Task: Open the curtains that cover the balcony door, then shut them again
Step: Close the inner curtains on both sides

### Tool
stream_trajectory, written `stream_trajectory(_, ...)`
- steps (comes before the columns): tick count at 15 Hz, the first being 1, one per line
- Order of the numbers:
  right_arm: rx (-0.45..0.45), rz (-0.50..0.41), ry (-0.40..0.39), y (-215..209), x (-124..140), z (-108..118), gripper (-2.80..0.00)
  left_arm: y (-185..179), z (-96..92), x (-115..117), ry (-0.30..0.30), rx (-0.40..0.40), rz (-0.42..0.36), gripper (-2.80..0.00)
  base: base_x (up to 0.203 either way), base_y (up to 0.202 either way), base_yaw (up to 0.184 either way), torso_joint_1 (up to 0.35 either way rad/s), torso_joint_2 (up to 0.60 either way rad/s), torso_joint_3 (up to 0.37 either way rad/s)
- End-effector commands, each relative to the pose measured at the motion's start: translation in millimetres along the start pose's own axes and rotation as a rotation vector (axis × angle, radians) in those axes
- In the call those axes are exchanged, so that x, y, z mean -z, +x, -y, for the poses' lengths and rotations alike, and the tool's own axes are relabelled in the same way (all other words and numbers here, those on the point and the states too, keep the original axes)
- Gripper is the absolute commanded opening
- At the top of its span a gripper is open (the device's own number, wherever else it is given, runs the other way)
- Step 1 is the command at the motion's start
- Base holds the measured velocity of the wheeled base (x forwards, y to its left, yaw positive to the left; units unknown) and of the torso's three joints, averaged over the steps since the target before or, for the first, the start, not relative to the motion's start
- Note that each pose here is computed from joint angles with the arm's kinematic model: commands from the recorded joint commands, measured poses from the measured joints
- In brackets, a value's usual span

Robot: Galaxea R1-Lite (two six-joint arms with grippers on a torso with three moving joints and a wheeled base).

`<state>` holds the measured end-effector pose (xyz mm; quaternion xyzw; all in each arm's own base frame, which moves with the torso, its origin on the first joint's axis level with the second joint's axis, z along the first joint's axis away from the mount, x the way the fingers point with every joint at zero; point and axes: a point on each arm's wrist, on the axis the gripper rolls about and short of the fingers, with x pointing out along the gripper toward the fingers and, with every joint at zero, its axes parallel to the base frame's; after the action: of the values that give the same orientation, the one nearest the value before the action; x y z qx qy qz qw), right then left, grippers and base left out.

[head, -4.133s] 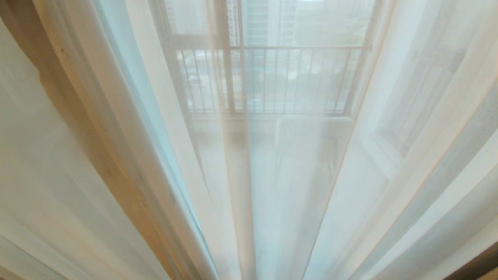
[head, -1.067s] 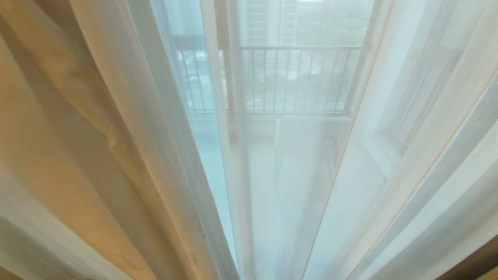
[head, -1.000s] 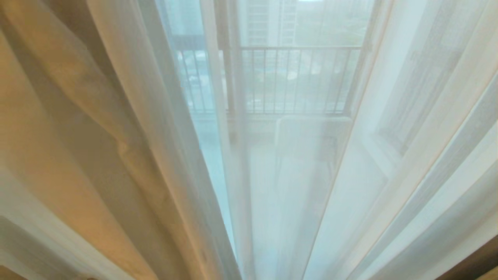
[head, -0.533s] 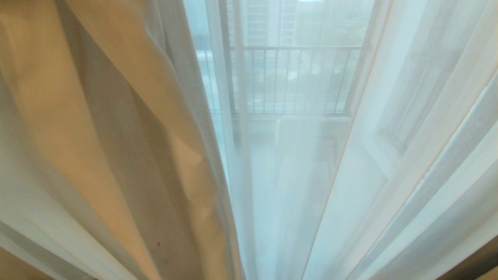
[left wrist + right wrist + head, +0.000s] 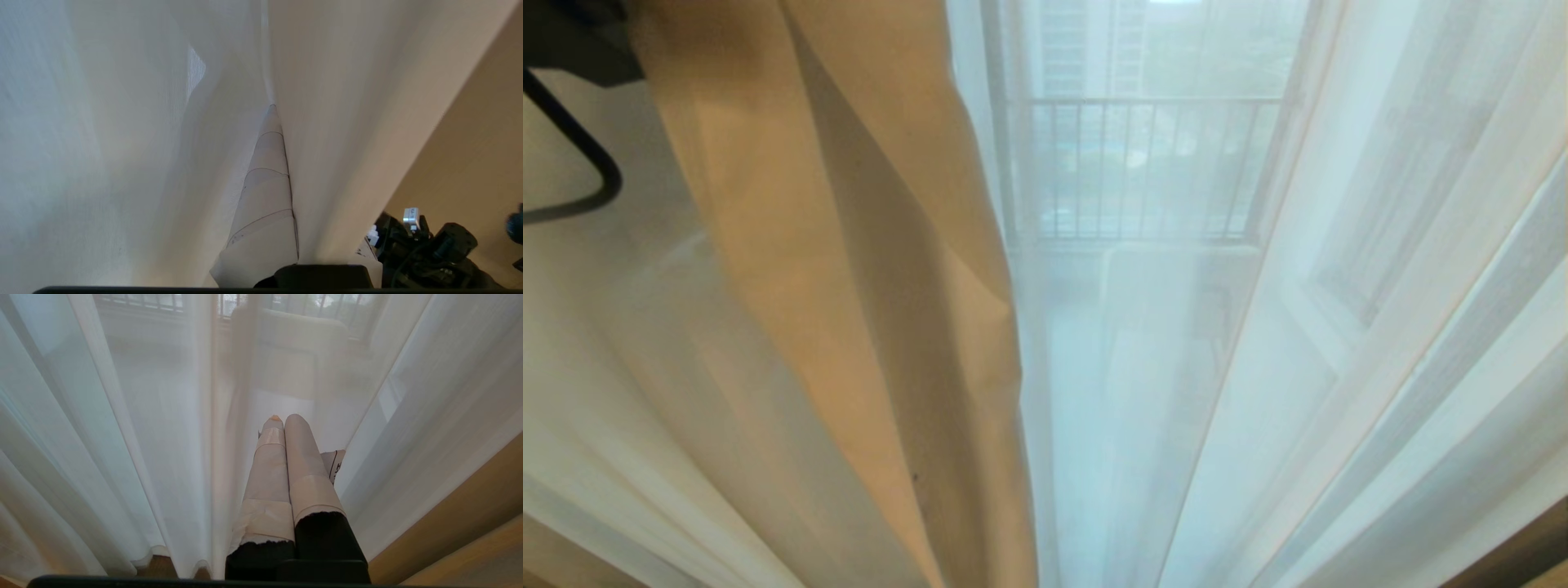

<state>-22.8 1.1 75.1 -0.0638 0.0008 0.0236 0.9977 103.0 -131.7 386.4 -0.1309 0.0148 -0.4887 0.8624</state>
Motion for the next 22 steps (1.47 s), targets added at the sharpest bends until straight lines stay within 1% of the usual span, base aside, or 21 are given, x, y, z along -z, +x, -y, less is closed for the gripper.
stream_trajectory(1, -0.001, 0.000, -0.001, 0, 0, 0, -2.80, 13, -4.6, 8, -0.007, -0.018, -0.038, -2.80, 0.000, 0.000, 0.000, 0.000, 0.00, 0.000)
stream_trajectory(3, -0.001, 0.000, -0.001, 0, 0, 0, -2.80, 19, -8.6, 13, -0.007, -0.058, -0.053, -2.80, 0.000, 0.000, 0.000, 0.000, 0.00, 0.000)
stream_trajectory(5, -0.001, 0.000, -0.001, 0, 0, 0, -2.80, 27, -14.9, 18, -0.005, -0.132, -0.059, -2.80, 0.000, 0.000, 0.000, 0.000, 0.00, 0.000)
stream_trajectory(7, -0.001, 0.000, -0.001, 0, 0, 0, -2.80, 35, -26.9, 21, -0.003, -0.227, -0.064, -2.80, 0.000, 0.000, 0.000, 0.000, 0.00, 0.000)
stream_trajectory(9, -0.001, 0.000, -0.001, 0, 0, 0, -2.80, 41, -31.6, 26, -0.002, -0.275, -0.078, -2.80, 0.000, 0.000, 0.000, 0.000, 0.00, 0.000)
stream_trajectory(11, -0.001, 0.000, -0.001, 0, 0, 0, -2.80, 46, -37.6, 32, -0.007, -0.295, -0.101, -2.80, 0.000, 0.000, 0.000, 0.000, 0.00, 0.000)
stream_trajectory(14, -0.001, 0.000, -0.001, 0, 0, 0, -2.80, 49, -46.2, 35, -0.023, -0.326, -0.109, -2.80, 0.000, 0.000, 0.000, 0.000, 0.00, 0.000)
stream_trajectory(19, -0.001, 0.000, -0.001, 0, 0, 0, -2.80, 48, -50.8, 34, -0.025, -0.346, -0.103, -2.80, 0.000, 0.000, 0.000, 0.000, 0.00, 0.000)
stream_trajectory(22, -0.001, 0.000, -0.001, 0, 0, 0, -2.80, 44, -51.9, 41, -0.020, -0.353, -0.125, -2.80, 0.000, 0.000, 0.000, 0.000, 0.00, 0.000)
